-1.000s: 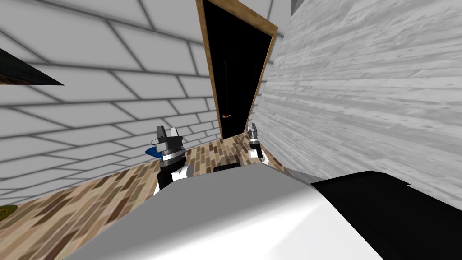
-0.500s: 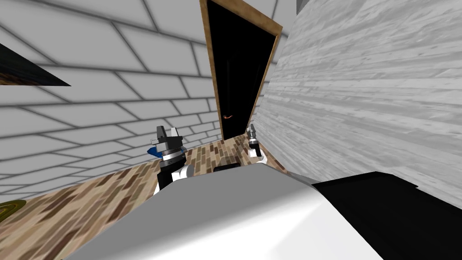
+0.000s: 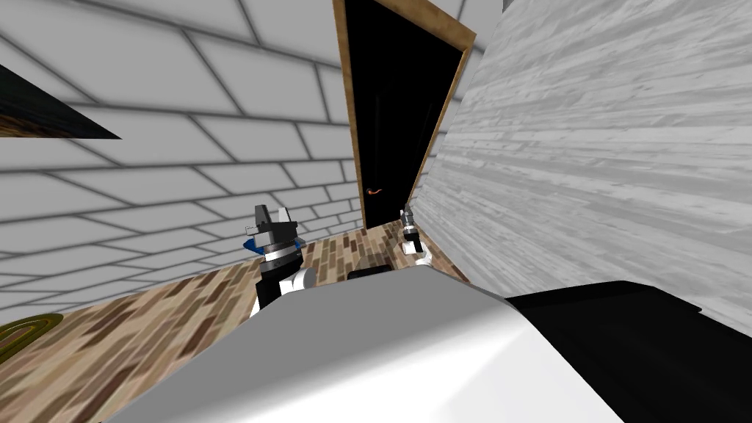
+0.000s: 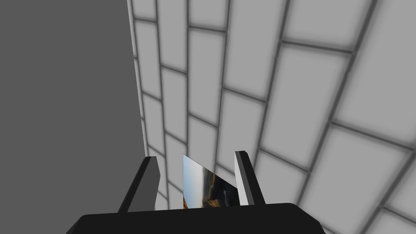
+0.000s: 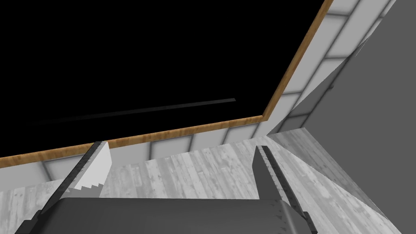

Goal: Pull the door open

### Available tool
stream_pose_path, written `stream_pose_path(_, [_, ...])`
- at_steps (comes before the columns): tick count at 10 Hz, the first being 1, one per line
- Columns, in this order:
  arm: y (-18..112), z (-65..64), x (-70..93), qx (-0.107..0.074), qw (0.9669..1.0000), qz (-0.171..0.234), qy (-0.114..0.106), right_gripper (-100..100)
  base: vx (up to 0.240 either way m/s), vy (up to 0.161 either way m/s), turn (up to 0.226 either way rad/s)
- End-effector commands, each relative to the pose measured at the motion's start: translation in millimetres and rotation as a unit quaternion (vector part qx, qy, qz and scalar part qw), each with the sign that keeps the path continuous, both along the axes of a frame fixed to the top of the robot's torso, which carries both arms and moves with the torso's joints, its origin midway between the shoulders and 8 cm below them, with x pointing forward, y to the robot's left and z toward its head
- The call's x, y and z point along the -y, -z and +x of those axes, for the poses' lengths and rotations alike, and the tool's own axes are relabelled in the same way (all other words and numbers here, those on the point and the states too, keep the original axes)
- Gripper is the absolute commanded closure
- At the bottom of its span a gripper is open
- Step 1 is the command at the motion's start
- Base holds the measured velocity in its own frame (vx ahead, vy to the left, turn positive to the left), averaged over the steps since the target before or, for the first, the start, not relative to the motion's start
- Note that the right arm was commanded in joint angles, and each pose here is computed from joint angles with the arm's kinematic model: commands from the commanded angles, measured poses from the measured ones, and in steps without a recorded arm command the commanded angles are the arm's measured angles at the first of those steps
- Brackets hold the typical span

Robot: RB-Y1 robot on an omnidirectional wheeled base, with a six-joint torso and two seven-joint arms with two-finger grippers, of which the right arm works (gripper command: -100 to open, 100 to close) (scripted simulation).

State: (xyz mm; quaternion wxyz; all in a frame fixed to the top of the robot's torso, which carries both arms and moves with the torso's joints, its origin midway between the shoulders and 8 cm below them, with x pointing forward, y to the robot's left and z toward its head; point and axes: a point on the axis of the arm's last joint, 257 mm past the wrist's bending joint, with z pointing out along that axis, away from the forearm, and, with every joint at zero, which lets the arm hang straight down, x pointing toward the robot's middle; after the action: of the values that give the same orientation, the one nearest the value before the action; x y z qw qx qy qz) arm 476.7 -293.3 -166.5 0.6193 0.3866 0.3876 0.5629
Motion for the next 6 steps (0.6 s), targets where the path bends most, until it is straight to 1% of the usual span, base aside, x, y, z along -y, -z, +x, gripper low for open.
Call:
stream_pose_path(1, [6.8, 2.4, 2.3, -0.006, 1.0, -0.001, 0.0, -100, 0.046, 0.004, 0.032])
stream_pose_path(3, [20.5, 11.0, 3.9, -0.018, 0.9998, -0.003, -0.001, -100, 0.059, 0.008, 0.076])
stream_pose_path(4, [23.0, 11.0, 4.3, -0.021, 0.9998, -0.003, -0.001, -100, 0.064, 0.006, 0.023])
stream_pose_path(5, [28.6, 15.1, 5.0, -0.026, 0.9997, -0.004, -0.002, -100, 0.06, 0.011, 0.045])
stream_pose_path(6, [30.9, 15.0, 5.3, -0.028, 0.9996, -0.004, -0.002, -100, 0.049, 0.005, 0.026])
